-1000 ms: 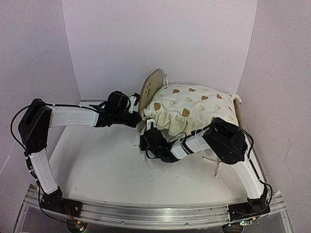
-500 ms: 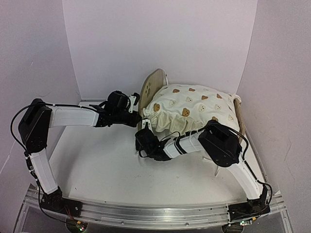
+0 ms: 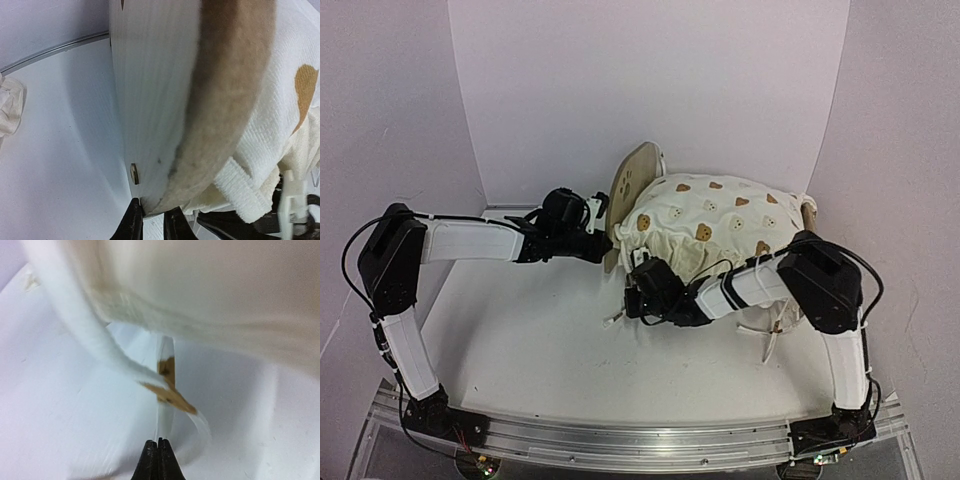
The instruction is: Set up the pet bed
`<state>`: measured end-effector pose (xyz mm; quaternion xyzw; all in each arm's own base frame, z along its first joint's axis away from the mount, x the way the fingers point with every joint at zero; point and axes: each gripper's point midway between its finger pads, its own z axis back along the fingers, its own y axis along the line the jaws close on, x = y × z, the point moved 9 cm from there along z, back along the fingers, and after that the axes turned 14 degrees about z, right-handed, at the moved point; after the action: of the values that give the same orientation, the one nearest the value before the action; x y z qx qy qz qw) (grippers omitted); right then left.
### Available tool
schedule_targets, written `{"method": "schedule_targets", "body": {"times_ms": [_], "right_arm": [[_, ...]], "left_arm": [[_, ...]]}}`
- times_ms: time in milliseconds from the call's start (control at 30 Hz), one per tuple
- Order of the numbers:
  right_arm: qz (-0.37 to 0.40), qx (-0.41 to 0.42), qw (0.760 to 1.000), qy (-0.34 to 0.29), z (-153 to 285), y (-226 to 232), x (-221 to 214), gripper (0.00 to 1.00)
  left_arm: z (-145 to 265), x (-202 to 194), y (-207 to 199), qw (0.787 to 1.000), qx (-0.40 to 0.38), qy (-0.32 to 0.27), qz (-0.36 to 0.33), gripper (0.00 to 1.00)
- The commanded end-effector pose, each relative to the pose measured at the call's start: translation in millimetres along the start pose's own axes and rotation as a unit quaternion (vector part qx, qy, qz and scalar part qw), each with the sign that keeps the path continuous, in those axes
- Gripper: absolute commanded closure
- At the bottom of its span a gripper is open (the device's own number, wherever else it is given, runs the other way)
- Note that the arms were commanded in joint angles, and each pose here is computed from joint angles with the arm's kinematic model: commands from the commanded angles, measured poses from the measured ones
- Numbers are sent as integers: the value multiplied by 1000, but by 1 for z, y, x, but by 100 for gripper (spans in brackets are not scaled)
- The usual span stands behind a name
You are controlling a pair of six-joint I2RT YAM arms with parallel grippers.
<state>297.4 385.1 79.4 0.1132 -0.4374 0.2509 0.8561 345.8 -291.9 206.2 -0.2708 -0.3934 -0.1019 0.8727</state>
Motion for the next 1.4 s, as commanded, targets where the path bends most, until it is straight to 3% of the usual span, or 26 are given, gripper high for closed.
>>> {"method": "schedule_targets", "body": {"times_ms": [0, 167, 333, 433, 767, 933, 1267, 1367], "right_arm": [[-9, 138, 990, -22, 46, 11, 26, 100], [4, 201, 979, -30, 66, 15, 27, 100], [7, 168, 985, -43, 57, 12, 39, 100], [-19, 142, 988, -50, 40, 15, 52, 90], [-65, 51, 996, -37, -15, -1, 49, 75], [-65, 28, 997, -18, -20, -7, 38, 66], [-42, 8, 999, 32, -24, -11, 10, 63], [-31, -1, 999, 36, -20, -15, 6, 57]], "left_arm": [[54, 75, -49, 979, -115, -170, 5, 100], [48, 65, -43, 982, -102, -159, 4, 100], [50, 63, -44, 982, -110, -154, 8, 100], [58, 68, -49, 979, -124, -159, 10, 100], [73, 88, -63, 971, -158, -180, 2, 100], [73, 88, -63, 971, -158, -179, 1, 100], [71, 88, -63, 971, -155, -180, 1, 100], [70, 87, -61, 972, -149, -181, 0, 100]]}}
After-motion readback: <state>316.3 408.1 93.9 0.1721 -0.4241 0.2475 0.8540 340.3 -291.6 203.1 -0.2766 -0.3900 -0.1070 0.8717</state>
